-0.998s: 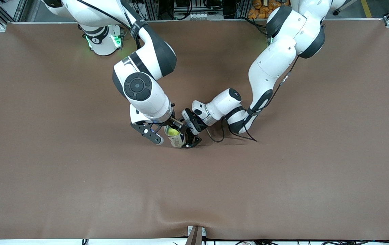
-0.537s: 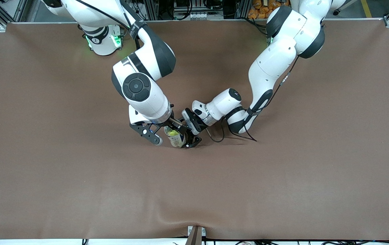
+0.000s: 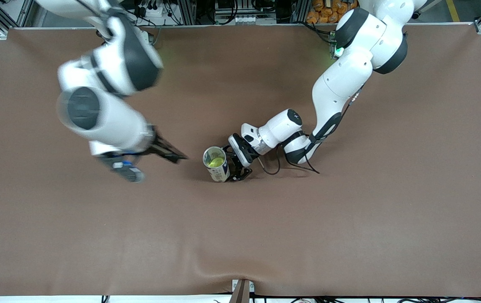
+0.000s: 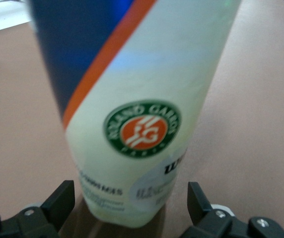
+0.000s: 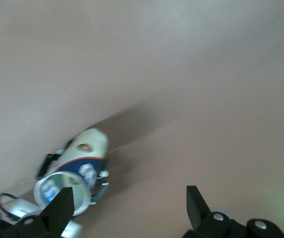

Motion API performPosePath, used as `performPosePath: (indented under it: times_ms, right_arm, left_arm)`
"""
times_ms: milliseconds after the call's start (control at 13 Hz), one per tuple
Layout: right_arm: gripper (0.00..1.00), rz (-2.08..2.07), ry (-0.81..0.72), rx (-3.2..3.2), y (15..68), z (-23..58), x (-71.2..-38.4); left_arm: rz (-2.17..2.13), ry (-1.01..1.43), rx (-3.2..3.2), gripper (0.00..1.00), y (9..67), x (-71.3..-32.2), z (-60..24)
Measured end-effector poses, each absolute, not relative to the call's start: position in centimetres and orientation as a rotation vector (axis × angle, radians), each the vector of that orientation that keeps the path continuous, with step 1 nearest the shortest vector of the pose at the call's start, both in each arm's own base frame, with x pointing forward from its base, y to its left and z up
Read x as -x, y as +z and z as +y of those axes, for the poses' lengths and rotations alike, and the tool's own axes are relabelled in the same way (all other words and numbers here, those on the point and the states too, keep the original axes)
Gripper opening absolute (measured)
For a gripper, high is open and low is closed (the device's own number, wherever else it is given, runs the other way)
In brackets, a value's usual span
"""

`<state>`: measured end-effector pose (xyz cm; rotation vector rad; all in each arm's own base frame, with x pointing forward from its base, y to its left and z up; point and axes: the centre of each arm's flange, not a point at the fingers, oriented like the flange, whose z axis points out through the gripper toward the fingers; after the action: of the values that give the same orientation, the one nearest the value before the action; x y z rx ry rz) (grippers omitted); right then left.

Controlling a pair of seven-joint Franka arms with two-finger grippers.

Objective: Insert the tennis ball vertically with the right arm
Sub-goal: 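Withdraw the right gripper from the tube toward its rest side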

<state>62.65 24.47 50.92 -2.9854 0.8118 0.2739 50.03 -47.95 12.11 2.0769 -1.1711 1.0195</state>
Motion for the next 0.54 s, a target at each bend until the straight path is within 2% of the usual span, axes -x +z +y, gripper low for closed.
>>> performPosePath:
  times_ms: [230,537]
  right_arm:
    - [1.0,0.688,0.265,2.979,55.9,10.6,-63.6]
    - [1.0,0.541,0.203,2.967,60.1,-5.7,-61.7]
  left_arm:
    - [-1.174,1.025,-2.07,1.0,13.5,-50.4,-46.4]
    - [-1.149,1.033,-2.066,1.0,15.5,-51.3,-44.0]
